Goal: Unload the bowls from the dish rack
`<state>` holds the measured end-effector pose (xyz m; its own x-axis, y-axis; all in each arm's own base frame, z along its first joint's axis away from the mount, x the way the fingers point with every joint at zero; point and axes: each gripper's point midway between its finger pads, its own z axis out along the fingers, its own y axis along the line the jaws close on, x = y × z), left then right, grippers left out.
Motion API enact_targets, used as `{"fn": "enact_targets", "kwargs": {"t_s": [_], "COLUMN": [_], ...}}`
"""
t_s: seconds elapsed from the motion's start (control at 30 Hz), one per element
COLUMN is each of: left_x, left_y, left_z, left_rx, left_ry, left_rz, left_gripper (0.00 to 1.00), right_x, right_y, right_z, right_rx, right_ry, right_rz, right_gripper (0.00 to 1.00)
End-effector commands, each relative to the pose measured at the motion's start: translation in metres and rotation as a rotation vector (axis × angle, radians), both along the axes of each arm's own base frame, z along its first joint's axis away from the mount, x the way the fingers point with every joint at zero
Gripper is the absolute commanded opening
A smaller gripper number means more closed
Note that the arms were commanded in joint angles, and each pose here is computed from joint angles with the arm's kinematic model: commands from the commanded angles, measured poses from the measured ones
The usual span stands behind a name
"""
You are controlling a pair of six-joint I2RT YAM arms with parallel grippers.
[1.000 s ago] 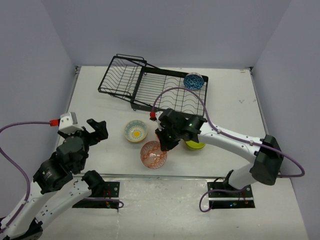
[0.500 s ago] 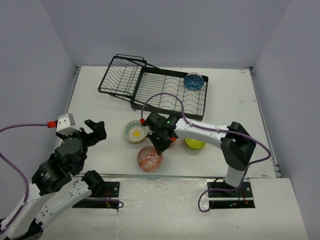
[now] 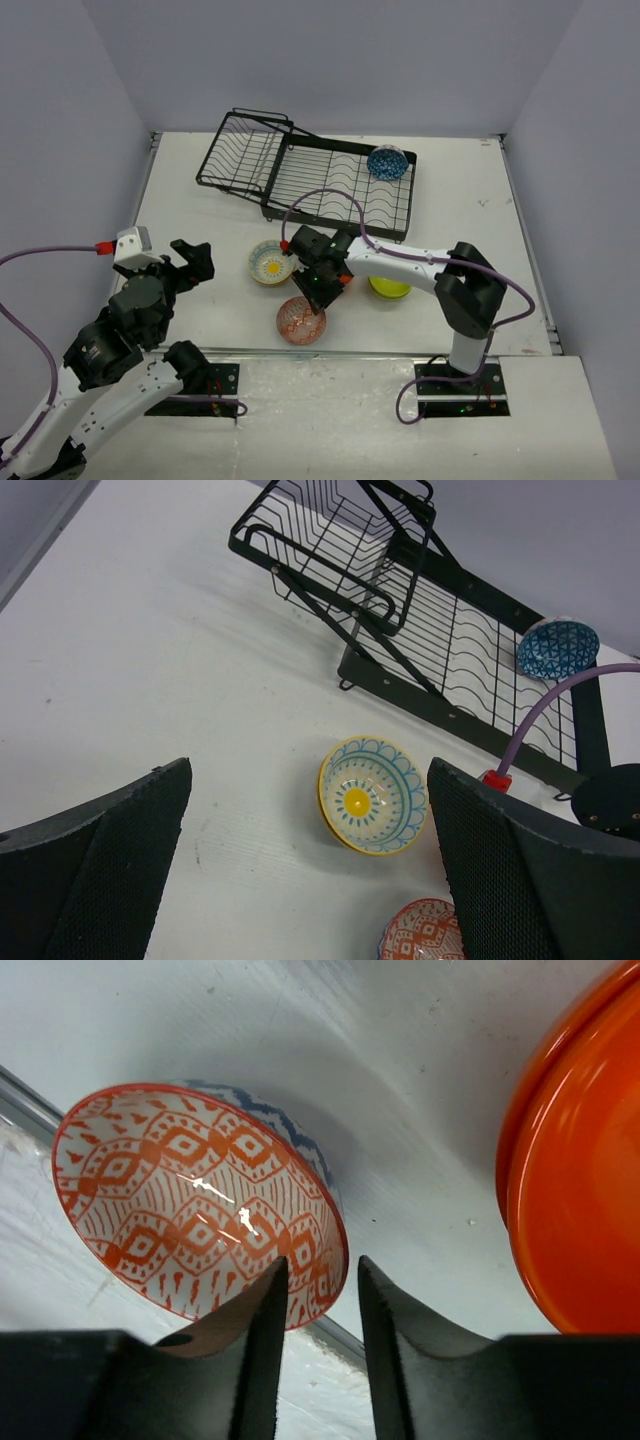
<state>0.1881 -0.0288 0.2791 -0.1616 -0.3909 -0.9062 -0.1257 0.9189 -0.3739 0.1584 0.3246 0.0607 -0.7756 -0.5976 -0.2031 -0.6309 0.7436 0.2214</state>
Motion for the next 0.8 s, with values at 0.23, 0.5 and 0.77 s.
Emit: {"fn": "enact_targets", "kwargs": {"t_s": [0.23,0.5,0.77], "left_x": [0.001,0.005,0.023], "left_y": [0.000,-0.003,0.018], "left_z": [0.009,0.005,-0.017], "left_rx": [-0.011,0.006,0.103], "left_ry": [-0.033,-0.016,0.124], "left_rz": [-0.003,0.002,0.179], "left_gripper": [1.00,1.00,1.00], "right_x": [0.023,0.167,0.249], "right_y": [-0.026,-0.120,-0.169], "right_z": [0.120,0.206,0.241], "right_rx": [0.124,-0.280,-0.224], "right_ry": [-0.307,-1.116,-1.296], "right_rz": [-0.037,-0.095,0.025], "right_gripper": [0.69,0.99,0.99]}}
